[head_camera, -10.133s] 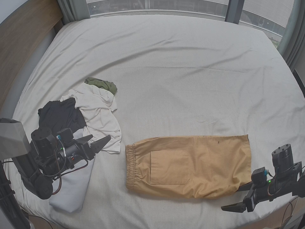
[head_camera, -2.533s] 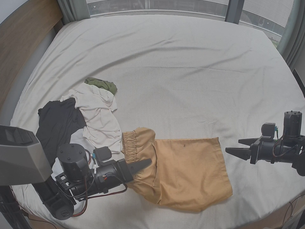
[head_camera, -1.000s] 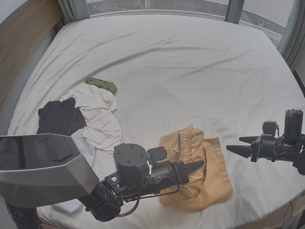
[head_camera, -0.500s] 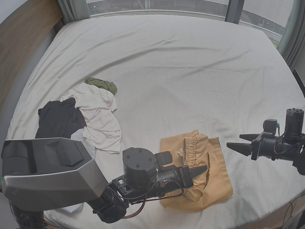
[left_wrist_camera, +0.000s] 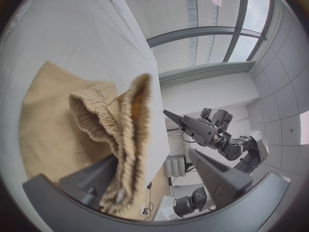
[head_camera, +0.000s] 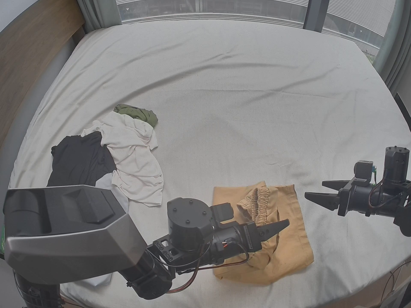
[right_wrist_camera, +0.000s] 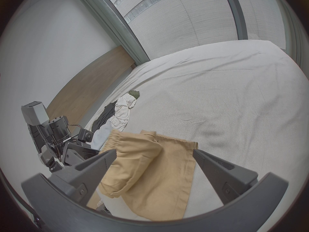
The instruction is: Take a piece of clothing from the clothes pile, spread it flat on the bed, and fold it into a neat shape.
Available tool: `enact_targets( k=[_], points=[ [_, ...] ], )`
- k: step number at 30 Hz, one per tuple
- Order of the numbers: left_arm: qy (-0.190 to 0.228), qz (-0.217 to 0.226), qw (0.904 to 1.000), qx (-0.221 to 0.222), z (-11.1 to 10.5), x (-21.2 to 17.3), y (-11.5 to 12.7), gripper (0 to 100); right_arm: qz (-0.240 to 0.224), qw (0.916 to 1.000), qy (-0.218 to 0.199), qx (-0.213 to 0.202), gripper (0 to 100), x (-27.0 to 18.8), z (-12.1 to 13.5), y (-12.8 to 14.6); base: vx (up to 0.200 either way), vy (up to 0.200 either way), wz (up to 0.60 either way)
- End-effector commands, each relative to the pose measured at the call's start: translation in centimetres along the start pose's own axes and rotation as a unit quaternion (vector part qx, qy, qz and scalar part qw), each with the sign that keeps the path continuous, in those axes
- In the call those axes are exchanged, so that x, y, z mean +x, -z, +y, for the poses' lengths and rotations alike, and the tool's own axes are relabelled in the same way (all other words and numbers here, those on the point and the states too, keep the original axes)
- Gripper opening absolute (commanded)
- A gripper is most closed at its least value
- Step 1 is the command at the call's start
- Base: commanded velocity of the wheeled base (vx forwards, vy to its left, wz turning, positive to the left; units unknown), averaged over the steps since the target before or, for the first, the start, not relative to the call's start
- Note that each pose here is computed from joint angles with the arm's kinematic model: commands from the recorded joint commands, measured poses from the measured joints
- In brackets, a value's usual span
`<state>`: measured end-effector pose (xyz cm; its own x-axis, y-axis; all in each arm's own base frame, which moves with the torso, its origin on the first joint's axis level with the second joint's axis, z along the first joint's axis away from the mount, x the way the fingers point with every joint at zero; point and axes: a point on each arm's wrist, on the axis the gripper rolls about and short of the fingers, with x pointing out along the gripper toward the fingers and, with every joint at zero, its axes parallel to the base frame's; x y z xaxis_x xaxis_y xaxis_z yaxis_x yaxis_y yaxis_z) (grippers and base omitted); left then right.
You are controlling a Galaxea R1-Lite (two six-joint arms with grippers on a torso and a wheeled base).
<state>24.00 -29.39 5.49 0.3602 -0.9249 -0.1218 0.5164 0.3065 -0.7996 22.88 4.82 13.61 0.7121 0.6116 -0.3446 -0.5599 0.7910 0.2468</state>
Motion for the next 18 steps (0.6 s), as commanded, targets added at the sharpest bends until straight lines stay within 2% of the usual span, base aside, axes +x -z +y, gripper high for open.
enact_targets(
  k=[1, 11, 18],
  points=[
    [-0.002, -0.009, 1.0, 0.001, 0.0, 0.2, -0.2, 100, 0.0, 1.0, 0.0, 0.0, 100, 0.0, 0.0, 0.0, 0.0, 0.0, 0.0],
    [-0.009, -0.001, 1.0, 0.004, 0.1, 0.4, 0.4, 100, -0.001, 1.0, 0.001, 0.0, 100, -0.1, 0.0, 0.0, 0.0, 0.0, 0.0],
    [-0.016, -0.027, 0.9995, 0.009, -0.2, -0.3, -0.7, 100, 0.0, 1.0, 0.0, -0.001, 100, 0.0, 0.0, 0.0, 0.0, 0.0, 0.0]
  ],
)
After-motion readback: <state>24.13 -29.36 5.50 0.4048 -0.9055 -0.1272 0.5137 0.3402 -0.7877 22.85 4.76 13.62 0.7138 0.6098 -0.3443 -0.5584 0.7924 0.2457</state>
